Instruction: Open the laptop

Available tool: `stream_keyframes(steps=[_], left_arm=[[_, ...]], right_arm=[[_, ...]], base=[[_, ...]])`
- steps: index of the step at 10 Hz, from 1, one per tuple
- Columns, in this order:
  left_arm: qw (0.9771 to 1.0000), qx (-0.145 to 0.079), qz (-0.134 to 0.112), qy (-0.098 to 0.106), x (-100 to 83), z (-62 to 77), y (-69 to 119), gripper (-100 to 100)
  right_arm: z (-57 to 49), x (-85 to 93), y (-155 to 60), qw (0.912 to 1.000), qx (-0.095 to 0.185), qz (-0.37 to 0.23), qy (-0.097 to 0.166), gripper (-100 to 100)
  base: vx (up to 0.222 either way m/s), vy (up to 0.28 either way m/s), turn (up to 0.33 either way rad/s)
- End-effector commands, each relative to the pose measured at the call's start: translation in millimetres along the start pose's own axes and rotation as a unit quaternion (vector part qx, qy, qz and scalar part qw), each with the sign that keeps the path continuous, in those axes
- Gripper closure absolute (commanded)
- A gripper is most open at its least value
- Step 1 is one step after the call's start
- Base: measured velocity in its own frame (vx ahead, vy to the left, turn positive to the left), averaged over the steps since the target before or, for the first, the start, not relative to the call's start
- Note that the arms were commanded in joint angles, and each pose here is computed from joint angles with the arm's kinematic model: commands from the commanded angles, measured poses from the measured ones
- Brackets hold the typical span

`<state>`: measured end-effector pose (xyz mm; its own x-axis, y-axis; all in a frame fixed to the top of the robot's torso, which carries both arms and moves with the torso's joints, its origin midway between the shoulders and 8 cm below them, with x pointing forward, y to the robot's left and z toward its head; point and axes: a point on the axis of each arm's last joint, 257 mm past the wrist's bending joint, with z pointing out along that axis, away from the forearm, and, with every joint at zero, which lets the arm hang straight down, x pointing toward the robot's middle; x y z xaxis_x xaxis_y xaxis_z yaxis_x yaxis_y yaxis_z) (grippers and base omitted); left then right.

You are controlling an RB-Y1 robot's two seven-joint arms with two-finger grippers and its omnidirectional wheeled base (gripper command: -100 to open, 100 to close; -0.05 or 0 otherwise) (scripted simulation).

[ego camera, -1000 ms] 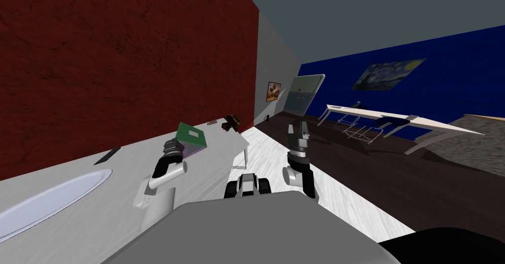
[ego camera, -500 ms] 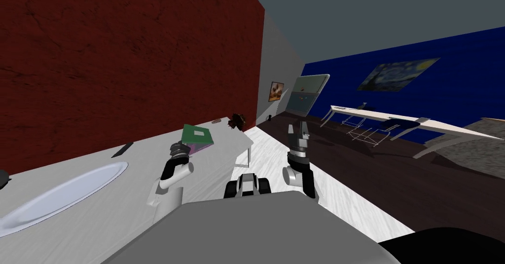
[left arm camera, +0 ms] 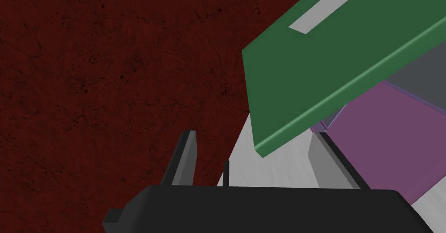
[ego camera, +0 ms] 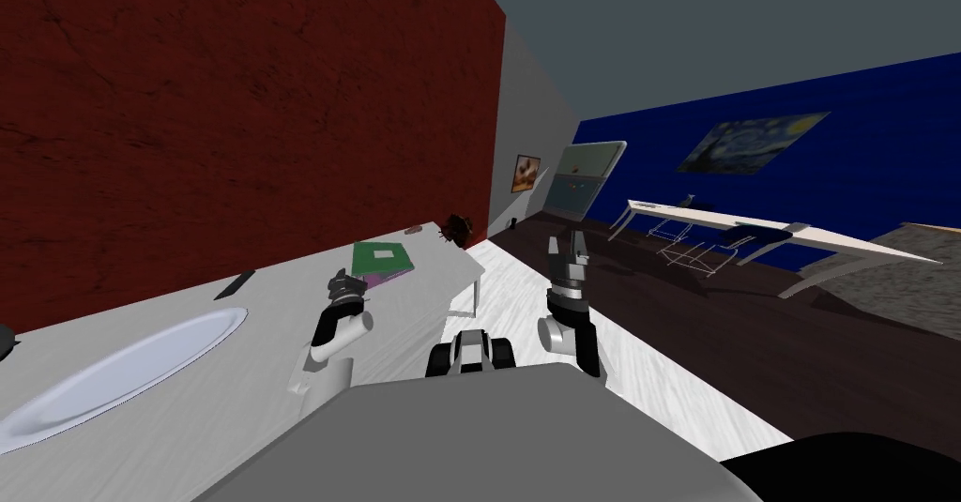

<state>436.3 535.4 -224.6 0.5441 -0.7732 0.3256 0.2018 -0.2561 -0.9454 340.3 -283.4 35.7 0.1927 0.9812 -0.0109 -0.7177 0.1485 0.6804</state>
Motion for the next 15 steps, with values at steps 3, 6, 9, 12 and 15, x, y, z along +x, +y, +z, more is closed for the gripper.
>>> stream_keyframes(steps=[3,6,9,12,15], left_arm=[[1.0000,-0.002,0.003,-0.004,0.6,7.0,-23.3,-100],[1.0000,-0.001,0.003,-0.006,1.8,10.8,-40.1,-100],[1.0000,-0.001,0.004,-0.008,1.6,12.0,-46.1,-100],[0.9999,-0.004,0.003,-0.009,0.6,11.6,-44.2,0],[1.0000,-0.004,0.003,-0.008,1.3,11.9,-45.0,0]], right_arm=[[0.0,0.0,0.0,1.0000,0.000,0.000,0.000,0],[0.0,0.0,0.0,1.0000,0.000,0.000,0.000,0],[0.0,0.0,0.0,1.0000,0.000,0.000,0.000,0],[0.0,0.0,0.0,1.0000,0.000,0.000,0.000,0],[0.0,0.0,0.0,1.0000,0.000,0.000,0.000,0]], base=[[-0.009,-0.023,-0.014],[-0.012,-0.012,-0.017],[-0.008,-0.008,-0.011],[0.000,0.000,0.000],[0.000,0.000,0.000]])
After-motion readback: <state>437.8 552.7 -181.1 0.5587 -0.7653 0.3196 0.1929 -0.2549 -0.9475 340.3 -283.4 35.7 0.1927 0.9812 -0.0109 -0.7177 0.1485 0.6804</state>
